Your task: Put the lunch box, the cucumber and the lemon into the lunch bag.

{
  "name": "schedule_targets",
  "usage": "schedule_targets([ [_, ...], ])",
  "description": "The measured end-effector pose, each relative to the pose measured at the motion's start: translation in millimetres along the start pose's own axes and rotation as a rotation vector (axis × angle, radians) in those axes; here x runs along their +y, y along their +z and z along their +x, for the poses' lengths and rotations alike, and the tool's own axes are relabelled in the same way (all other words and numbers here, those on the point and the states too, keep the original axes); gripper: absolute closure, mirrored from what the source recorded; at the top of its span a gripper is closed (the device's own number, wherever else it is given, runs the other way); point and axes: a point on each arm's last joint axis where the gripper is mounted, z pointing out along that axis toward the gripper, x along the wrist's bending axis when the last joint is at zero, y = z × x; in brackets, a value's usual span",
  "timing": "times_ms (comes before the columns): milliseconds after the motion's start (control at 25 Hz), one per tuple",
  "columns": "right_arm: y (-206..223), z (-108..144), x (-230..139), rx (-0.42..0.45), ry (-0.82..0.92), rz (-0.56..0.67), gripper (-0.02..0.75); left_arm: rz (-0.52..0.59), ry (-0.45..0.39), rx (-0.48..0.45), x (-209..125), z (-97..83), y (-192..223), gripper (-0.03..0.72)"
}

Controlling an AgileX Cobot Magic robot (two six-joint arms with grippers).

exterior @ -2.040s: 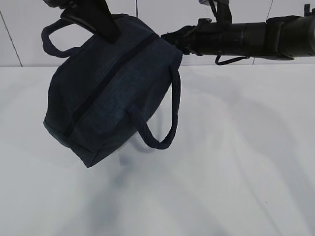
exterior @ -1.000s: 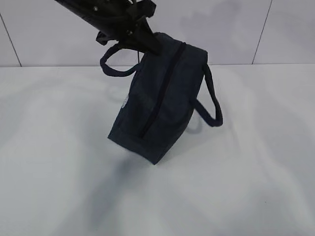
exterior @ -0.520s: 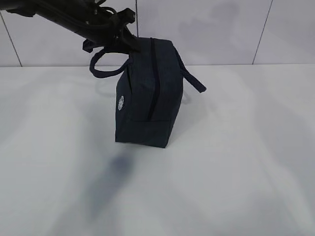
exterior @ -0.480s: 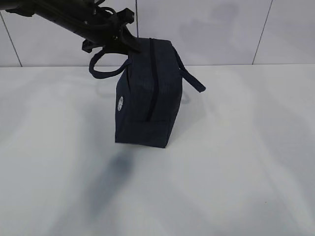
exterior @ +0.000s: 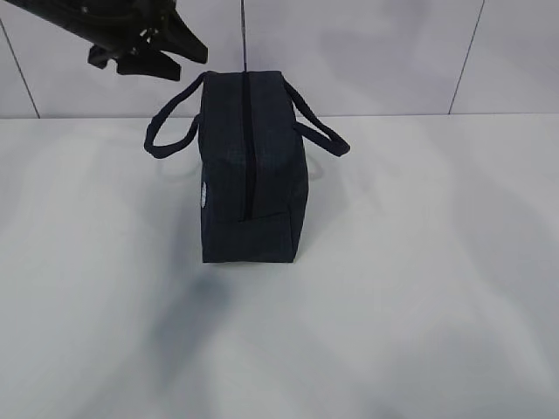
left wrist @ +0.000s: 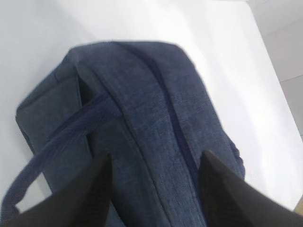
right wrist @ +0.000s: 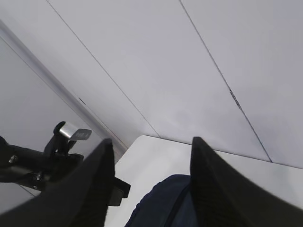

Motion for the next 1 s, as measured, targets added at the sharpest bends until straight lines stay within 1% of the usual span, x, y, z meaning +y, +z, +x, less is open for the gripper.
schedule_targets([
  [80,-2,9,15,-0.016,-0.014,0.021,0.361,-0.023,0.053,0.01,4,-7.7,-14,0.267],
  [200,-9,31,44,-0.072,-0.093,0.075,0.405,-0.052,0.148,0.044,8,-21.5,-35,0.267],
  [320,-24,60,74,-0.154,-0.231,0.141,0.417,-0.068,0.234,0.089,9,-34.4,-56,0.267],
  [440,-37,87,87,-0.252,-0.335,0.233,0.42,-0.089,0.311,0.132,9,-50.6,-80,0.267],
  [560,-42,110,88,-0.347,-0.396,0.32,0.423,-0.138,0.38,0.154,8,-73.1,-111,0.267],
  [680,-40,129,83,-0.373,-0.422,0.359,0.426,-0.171,0.436,0.152,2,-97.2,-141,0.274],
  [760,-39,139,81,-0.366,-0.423,0.365,0.426,-0.174,0.465,0.142,-4,-111.8,-159,0.288],
  [840,-43,148,82,-0.361,-0.423,0.354,0.426,-0.168,0.493,0.13,-13,-125.8,-176,0.299],
  [1000,-66,173,93,-0.378,-0.454,0.298,0.435,-0.173,0.524,0.109,-32,-146.6,-203,0.306],
])
